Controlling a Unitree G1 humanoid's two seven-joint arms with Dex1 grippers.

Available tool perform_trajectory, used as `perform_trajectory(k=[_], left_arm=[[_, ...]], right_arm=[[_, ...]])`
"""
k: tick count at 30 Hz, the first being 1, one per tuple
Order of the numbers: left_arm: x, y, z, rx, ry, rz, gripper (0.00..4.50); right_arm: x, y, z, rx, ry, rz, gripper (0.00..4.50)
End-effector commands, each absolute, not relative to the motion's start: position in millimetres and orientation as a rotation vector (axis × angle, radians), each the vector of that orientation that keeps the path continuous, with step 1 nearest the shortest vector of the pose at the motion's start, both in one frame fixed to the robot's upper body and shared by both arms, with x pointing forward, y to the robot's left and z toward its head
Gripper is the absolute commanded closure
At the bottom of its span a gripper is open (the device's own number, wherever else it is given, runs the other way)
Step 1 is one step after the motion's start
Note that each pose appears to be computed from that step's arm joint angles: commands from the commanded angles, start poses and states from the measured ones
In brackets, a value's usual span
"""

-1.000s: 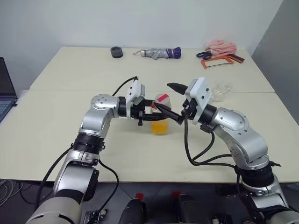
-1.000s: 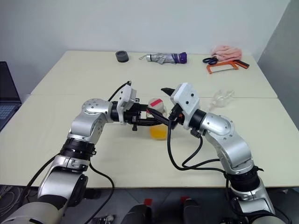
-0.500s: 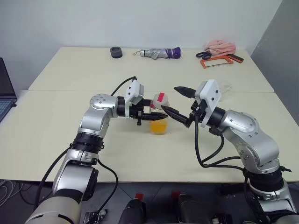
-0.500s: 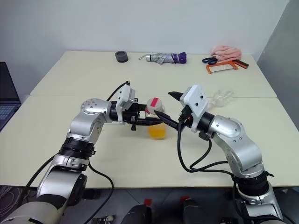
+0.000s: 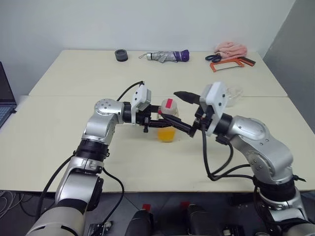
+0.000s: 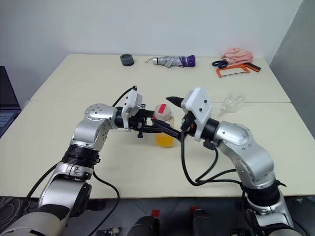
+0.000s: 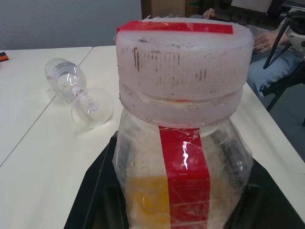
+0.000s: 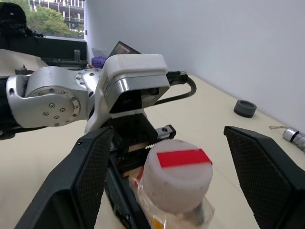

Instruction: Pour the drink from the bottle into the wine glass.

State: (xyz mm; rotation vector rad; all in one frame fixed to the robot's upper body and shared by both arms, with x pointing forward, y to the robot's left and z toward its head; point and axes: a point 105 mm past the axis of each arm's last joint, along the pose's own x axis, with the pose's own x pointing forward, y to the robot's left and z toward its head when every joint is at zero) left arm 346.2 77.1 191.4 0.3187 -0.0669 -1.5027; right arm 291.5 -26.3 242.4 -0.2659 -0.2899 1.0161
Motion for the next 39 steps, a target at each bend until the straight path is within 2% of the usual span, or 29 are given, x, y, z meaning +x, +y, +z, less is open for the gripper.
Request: perform_trajectory(k=[1,8,24,39], left_arm=[[347.4,77.0,208.2,0.357,-0.132,-1.498,2.69],[347.1,77.5,207.8,0.359,-0.133,-1.497,2.69],[347.0,79.0,206.8,0.363,-0.128,-1.496,2.69],[347.2,80.5,206.2,0.367,-0.126,-1.492,2.69]], right_arm=[[292.5,-20.3,248.9,-0.318,-0.355,0.998,0.55],[302.7,-30.4,250.4,-0.315,-0.354,0.932,0.55],[307.9,-60.6,242.8,-0.302,-0.277,0.861,0.55],[279.8,-59.5,242.8,-0.274,-0.234,1.025,0.55]])
